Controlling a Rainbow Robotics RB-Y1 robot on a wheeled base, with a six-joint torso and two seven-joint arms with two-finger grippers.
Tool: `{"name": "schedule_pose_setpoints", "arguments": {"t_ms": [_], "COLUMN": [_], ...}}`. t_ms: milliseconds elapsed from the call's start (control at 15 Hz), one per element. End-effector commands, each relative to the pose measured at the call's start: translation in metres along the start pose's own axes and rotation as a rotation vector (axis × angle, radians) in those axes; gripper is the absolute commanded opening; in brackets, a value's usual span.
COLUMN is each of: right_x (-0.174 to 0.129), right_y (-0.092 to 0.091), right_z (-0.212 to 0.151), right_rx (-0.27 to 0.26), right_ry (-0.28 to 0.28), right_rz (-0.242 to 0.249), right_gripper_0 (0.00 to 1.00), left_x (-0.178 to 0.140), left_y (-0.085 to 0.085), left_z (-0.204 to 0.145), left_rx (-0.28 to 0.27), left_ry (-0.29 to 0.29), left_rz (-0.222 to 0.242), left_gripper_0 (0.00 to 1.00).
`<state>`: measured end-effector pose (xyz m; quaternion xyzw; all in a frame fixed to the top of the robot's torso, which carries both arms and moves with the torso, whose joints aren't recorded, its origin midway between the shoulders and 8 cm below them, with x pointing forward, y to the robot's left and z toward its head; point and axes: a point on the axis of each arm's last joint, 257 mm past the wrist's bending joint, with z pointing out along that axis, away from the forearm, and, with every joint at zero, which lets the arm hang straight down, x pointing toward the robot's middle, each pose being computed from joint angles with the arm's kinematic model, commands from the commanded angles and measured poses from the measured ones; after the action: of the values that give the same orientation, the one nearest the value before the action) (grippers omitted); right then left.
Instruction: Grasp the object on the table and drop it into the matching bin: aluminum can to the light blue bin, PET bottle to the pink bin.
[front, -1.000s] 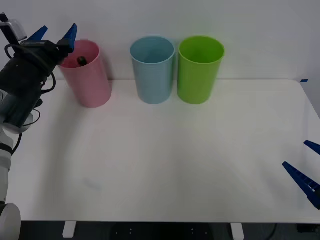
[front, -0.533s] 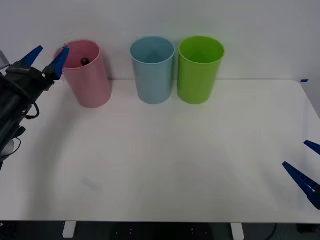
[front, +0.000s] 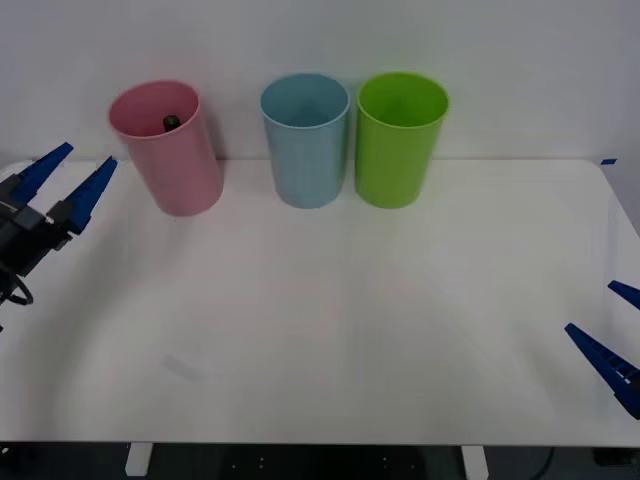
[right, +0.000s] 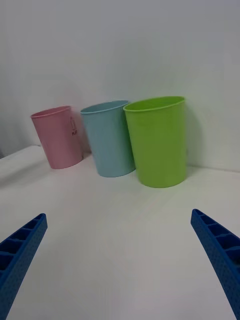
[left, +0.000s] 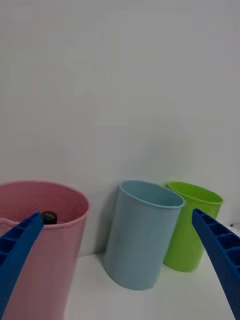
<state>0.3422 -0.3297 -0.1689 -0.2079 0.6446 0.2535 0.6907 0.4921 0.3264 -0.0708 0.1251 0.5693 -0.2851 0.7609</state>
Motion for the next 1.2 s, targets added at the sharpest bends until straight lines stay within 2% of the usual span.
{"name": "schedule_pose_setpoints", "arguments": {"t_ms": [67,200,400,533,600,800,1000,1200], "right_x": [0.0,0.0,0.0,0.0,0.0,0.0,0.0,0.0], "right_y": [0.0,0.0,0.0,0.0,0.0,0.0,0.0,0.0], "right_z": [0.0,0.0,0.0,0.0,0.0,0.0,0.0,0.0], "right_rx": [0.0,0.0,0.0,0.0,0.0,0.0,0.0,0.0], "right_ry": [0.0,0.0,0.0,0.0,0.0,0.0,0.0,0.0], "right_rz": [0.0,0.0,0.0,0.0,0.0,0.0,0.0,0.0], "right_gripper_0": [1.0,1.0,1.0,1.0,1.0,1.0,1.0,1.0], "left_x": [0.006,0.01,0.017,0.026,0.031,0.04,0.046,0.049], "left_y": [-0.009,-0.015,-0.02,-0.023,-0.025,-0.035,-0.045,-0.048], "left_z": [-0.029,-0.051,-0.08,-0.094,-0.101,-0.118,-0.131,-0.136], "left_rx": [0.05,0.081,0.097,0.097,0.098,0.107,0.12,0.123], "left_ry": [0.042,0.075,0.114,0.147,0.159,0.192,0.207,0.215], "left_rz": [0.003,0.015,0.045,0.115,0.134,0.148,0.137,0.128], "left_gripper_0": [1.0,1.0,1.0,1.0,1.0,1.0,1.0,1.0]}}
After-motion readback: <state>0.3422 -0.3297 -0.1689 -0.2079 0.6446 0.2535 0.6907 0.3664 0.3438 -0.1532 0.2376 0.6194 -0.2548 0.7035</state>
